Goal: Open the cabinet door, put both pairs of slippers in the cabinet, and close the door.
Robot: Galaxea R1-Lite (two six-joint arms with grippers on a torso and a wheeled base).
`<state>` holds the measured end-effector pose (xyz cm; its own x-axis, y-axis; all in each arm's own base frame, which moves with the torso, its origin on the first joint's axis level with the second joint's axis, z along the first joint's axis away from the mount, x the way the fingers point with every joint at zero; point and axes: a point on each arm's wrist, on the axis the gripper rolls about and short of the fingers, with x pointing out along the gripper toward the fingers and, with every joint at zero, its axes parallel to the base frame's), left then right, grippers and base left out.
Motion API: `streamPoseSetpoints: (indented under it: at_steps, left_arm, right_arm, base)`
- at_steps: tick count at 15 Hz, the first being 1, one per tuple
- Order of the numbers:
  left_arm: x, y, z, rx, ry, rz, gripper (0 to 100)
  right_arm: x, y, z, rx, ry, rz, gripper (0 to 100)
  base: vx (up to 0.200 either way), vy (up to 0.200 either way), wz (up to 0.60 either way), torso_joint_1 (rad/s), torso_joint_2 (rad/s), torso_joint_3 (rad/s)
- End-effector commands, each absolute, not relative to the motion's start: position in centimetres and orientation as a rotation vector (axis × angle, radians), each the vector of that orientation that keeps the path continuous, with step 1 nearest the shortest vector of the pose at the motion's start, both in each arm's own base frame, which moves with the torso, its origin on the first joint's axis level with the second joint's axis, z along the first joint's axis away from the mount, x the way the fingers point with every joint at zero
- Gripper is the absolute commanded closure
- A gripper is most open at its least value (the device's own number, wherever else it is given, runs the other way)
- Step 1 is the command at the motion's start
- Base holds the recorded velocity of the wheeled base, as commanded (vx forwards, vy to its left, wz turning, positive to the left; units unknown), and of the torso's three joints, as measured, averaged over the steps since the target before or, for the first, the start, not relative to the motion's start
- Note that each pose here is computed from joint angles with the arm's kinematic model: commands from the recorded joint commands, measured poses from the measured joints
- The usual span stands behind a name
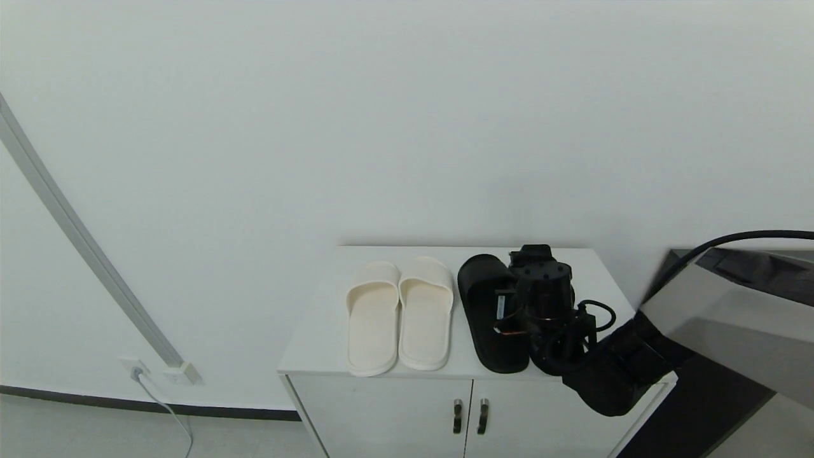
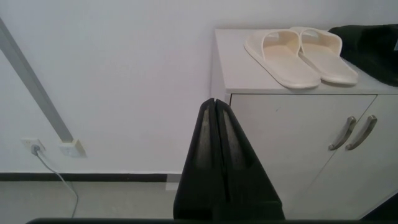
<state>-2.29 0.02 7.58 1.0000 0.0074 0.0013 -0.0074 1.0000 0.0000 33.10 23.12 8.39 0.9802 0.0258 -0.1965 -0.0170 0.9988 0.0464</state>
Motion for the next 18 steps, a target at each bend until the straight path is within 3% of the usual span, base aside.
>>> streamPoseSetpoints:
  at_steps: [1,9,13,18]
  left_arm:
    - [-2.3,0.0,7.6,-0.002,0.002,0.008,100]
    - [-2.3,0.0,7.6,-0.017,0.001,0.009,100]
    - [-2.3,0.0,7.6,-0.017,0.0,0.009,100]
    - [-2.3,0.0,7.6,-0.017,0.0,0.009,100]
  right_arm:
    - [29.8,22.1,11.7,0.053,0.166,0.076,100]
    - [16.8,19.8,16.4,0.008,0.211,0.583,100]
    - [15.9,19.2,16.5,-0.027,0.265,0.595,100]
    - [15.8,19.0,16.1,-0.035,0.277,0.592,100]
  base:
    - [0.0,0.0,0.0,0.0,0.0,0.0]
    - [0.0,0.0,0.0,0.0,0.0,0.0]
    - [0.0,0.0,0.0,0.0,0.0,0.0]
    - [-0.2,0.0,0.0,0.007,0.0,0.001]
